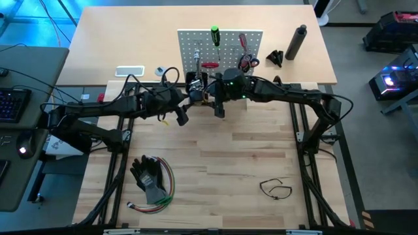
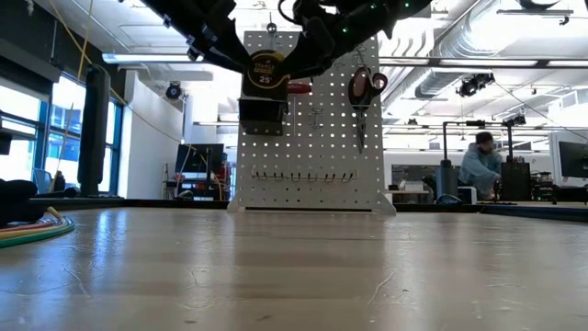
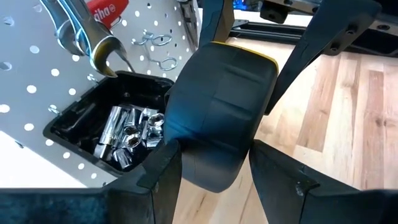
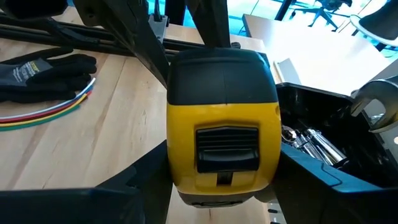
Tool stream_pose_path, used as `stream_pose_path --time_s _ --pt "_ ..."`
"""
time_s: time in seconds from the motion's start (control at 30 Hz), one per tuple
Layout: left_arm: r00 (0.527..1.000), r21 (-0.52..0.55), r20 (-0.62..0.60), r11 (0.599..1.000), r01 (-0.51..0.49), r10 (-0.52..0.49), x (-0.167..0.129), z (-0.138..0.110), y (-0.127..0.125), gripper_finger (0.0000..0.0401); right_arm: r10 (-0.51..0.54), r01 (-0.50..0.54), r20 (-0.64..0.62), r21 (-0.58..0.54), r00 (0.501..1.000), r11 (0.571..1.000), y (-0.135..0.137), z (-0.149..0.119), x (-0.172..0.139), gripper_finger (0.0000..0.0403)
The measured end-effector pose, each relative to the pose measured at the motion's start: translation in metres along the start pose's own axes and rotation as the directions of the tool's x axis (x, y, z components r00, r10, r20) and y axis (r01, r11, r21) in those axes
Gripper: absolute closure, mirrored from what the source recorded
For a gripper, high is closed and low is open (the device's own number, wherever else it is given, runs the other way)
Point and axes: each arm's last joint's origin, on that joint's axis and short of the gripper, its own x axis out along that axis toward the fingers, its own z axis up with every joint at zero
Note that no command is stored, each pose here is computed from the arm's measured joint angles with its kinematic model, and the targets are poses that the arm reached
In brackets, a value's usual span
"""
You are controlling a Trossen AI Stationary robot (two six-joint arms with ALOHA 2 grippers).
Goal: Hang tools onto peg board
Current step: Hang the yellow tape measure on the black bin on the white peg board
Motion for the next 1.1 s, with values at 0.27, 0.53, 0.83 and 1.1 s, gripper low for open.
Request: stream_pose_path --time_s 0.27,0.53,0.83,1.1 --pt "1.0 -0.016 -0.016 1.0 -0.002 0.001 0.0 -0.002 0.0 0.0227 0.012 -0.012 0.002 0.023 1.0 1.0 0.0 -0.001 0.001 0.0185" --pt "0.999 -0.03 -0.052 0.999 -0.013 0.011 0.0 -0.005 0.0 0.0227 0.014 -0.014 -0.003 0.033 1.0 0.999 0.0 -0.003 0.006 0.0185" --pt "0.992 -0.023 -0.114 0.999 -0.047 0.044 0.006 -0.012 -0.001 0.0227 0.013 -0.012 -0.029 0.05 0.999 0.999 0.0 -0.011 0.018 0.0185" --pt "0.983 -0.003 -0.167 0.997 -0.073 0.071 0.019 -0.019 -0.005 0.0227 -0.005 0.008 -0.056 0.052 0.998 0.999 0.0 -0.014 0.018 0.0185"
